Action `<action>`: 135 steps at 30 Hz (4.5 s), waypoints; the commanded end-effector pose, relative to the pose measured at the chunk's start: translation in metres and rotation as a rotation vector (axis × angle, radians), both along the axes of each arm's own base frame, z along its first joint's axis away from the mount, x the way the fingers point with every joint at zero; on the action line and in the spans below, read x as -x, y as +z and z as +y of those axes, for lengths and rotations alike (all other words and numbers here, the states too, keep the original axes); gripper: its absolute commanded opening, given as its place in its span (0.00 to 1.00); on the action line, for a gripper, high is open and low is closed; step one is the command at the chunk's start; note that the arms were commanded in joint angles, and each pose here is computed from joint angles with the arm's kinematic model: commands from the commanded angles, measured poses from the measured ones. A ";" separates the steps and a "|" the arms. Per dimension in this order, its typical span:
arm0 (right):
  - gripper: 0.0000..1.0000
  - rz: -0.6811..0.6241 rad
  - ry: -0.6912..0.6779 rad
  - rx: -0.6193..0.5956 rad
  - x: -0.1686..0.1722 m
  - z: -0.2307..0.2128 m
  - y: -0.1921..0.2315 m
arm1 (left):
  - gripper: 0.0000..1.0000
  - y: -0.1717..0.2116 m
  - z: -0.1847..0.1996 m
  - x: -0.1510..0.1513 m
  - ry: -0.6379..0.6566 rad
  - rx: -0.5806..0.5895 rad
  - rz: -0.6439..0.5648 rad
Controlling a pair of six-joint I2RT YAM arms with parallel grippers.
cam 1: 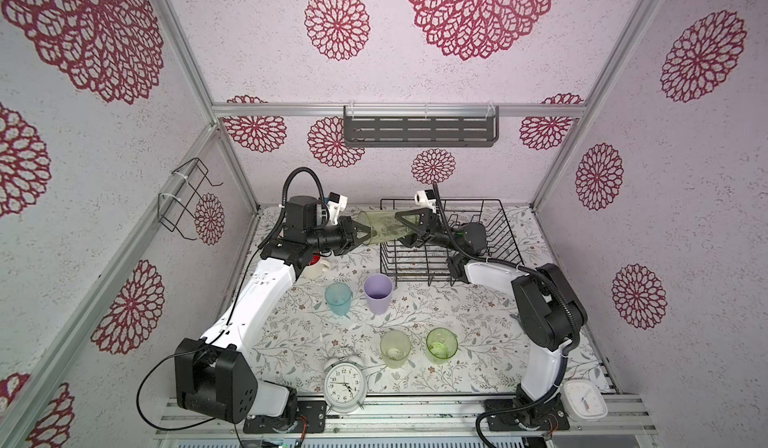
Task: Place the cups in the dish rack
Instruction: 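Pass the tall green cup from the left gripper to the right gripper, then set the green cup upright in the rack with the right gripper while the left moves, then grasp the teal cup with the left gripper and lift it toward the right gripper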
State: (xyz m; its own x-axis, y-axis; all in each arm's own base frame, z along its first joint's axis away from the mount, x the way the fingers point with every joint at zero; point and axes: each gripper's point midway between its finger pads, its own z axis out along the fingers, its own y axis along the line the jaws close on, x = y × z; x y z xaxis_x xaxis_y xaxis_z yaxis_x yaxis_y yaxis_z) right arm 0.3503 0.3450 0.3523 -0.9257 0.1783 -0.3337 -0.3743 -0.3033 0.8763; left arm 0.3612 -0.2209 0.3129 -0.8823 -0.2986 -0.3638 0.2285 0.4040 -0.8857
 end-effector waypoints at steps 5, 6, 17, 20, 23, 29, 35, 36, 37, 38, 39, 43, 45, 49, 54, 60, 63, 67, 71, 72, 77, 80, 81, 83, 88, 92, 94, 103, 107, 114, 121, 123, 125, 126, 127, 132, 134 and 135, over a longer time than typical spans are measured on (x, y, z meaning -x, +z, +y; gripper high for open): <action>0.78 -0.121 -0.009 -0.042 0.011 -0.007 0.031 | 0.24 0.005 0.001 -0.004 0.007 0.014 -0.026; 0.77 -0.120 -0.014 -0.044 0.010 -0.008 0.031 | 0.24 0.005 0.001 -0.004 0.007 0.015 -0.026; 0.68 -0.053 -0.101 -0.021 -0.017 -0.019 0.014 | 0.53 -0.009 0.028 -0.011 0.103 -0.022 0.002; 0.67 -0.037 -0.159 0.020 -0.032 -0.028 0.001 | 0.61 -0.017 0.041 -0.013 0.144 -0.051 0.017; 0.66 -0.036 -0.236 0.120 -0.049 -0.037 -0.018 | 0.63 -0.027 0.050 -0.011 0.168 -0.089 0.039; 0.66 -0.077 -0.445 0.563 -0.086 -0.061 -0.080 | 0.67 -0.039 0.064 -0.003 0.200 -0.147 0.061; 0.65 -0.122 -0.586 0.896 -0.112 -0.093 -0.110 | 0.72 -0.061 0.082 0.018 0.228 -0.279 0.102; 0.65 -0.129 -0.599 0.925 -0.116 -0.096 -0.113 | 0.72 -0.065 0.084 0.022 0.229 -0.300 0.110; 0.65 -0.129 -0.615 0.959 -0.121 -0.100 -0.115 | 0.72 -0.070 0.087 0.026 0.229 -0.322 0.119; 0.65 -0.134 -0.631 0.991 -0.126 -0.104 -0.117 | 0.73 -0.075 0.089 0.030 0.229 -0.342 0.131; 0.65 -0.141 -0.651 1.019 -0.131 -0.108 -0.117 | 0.73 -0.080 0.091 0.033 0.229 -0.356 0.141; 0.63 -0.165 -0.722 1.171 -0.153 -0.123 -0.126 | 0.73 -0.097 0.096 0.047 0.229 -0.392 0.184; 0.62 -0.183 -0.740 1.230 -0.161 -0.128 -0.128 | 0.73 -0.103 0.098 0.054 0.228 -0.409 0.202; 0.62 -0.229 -0.772 1.400 -0.176 -0.138 -0.134 | 0.74 -0.118 0.111 0.070 0.243 -0.500 0.244; 0.62 -0.247 -0.794 1.582 -0.194 -0.155 -0.147 | 0.75 -0.135 0.132 0.088 0.275 -0.632 0.306; 0.63 -0.262 -0.771 1.637 -0.206 -0.154 -0.156 | 0.76 -0.143 0.142 0.101 0.300 -0.673 0.327; 0.64 -0.267 -0.764 1.643 -0.212 -0.152 -0.161 | 0.78 -0.145 0.145 0.105 0.314 -0.687 0.328; 0.64 -0.290 -0.753 1.673 -0.221 -0.151 -0.163 | 0.81 -0.148 0.148 0.109 0.326 -0.698 0.335; 0.65 -0.311 -0.766 1.690 -0.230 -0.151 -0.162 | 0.81 -0.152 0.150 0.112 0.329 -0.705 0.343; 0.65 -0.311 -0.766 1.690 -0.232 -0.151 -0.163 | 0.82 -0.153 0.150 0.112 0.327 -0.706 0.344; 0.67 -0.307 -0.738 1.689 -0.237 -0.146 -0.176 | 0.82 -0.157 0.151 0.114 0.327 -0.712 0.354; 0.69 -0.305 -0.718 1.700 -0.237 -0.145 -0.185 | 0.82 -0.158 0.151 0.115 0.328 -0.713 0.354; 0.70 -0.305 -0.717 1.709 -0.237 -0.146 -0.187 | 0.82 -0.159 0.151 0.115 0.329 -0.713 0.353; 0.72 -0.303 -0.717 1.722 -0.238 -0.150 -0.190 | 0.82 -0.161 0.151 0.115 0.330 -0.713 0.355; 0.77 -0.304 -0.708 1.725 -0.239 -0.151 -0.193 | 0.82 -0.164 0.152 0.115 0.329 -0.718 0.363; 0.82 -0.316 -0.714 1.707 -0.241 -0.149 -0.188 | 0.82 -0.166 0.151 0.115 0.331 -0.713 0.366; 0.85 -0.331 -0.720 1.698 -0.241 -0.148 -0.182 | 0.82 -0.166 0.151 0.115 0.333 -0.709 0.366; 0.98 -0.353 -0.776 1.645 -0.233 -0.150 -0.139 | 0.83 -0.164 0.148 0.115 0.341 -0.682 0.364; 0.99 -0.345 -0.800 1.603 -0.218 -0.150 -0.119 | 0.84 -0.163 0.147 0.115 0.344 -0.670 0.365; 0.99 -0.333 -0.835 1.520 -0.180 -0.153 -0.101 | 0.85 -0.165 0.141 0.117 0.327 -0.665 0.372; 0.99 -0.321 -0.952 1.532 -0.139 -0.182 -0.090 | 0.86 -0.172 0.138 0.118 0.319 -0.695 0.381; 0.99 -0.315 -1.025 1.494 -0.127 -0.192 -0.081 | 0.86 -0.176 0.138 0.117 0.326 -0.712 0.386; 0.99 -0.310 -1.075 1.429 -0.115 -0.199 -0.074 | 0.86 -0.179 0.138 0.114 0.337 -0.729 0.387; 0.99 -0.303 -1.098 1.396 -0.108 -0.203 -0.073 | 0.86 -0.181 0.137 0.111 0.343 -0.735 0.387; 0.99 -0.295 -1.117 1.358 -0.102 -0.205 -0.070 | 0.86 -0.182 0.137 0.108 0.352 -0.741 0.386; 0.99 -0.308 -1.041 1.291 -0.092 -0.197 -0.070 | 0.85 -0.189 0.135 0.087 0.405 -0.724 0.377; 0.99 -0.303 -1.018 1.296 -0.094 -0.193 -0.073 | 0.83 -0.194 0.136 0.078 0.424 -0.730 0.379; 0.98 -0.301 -1.004 1.297 -0.094 -0.191 -0.075 | 0.82 -0.197 0.136 0.074 0.427 -0.739 0.386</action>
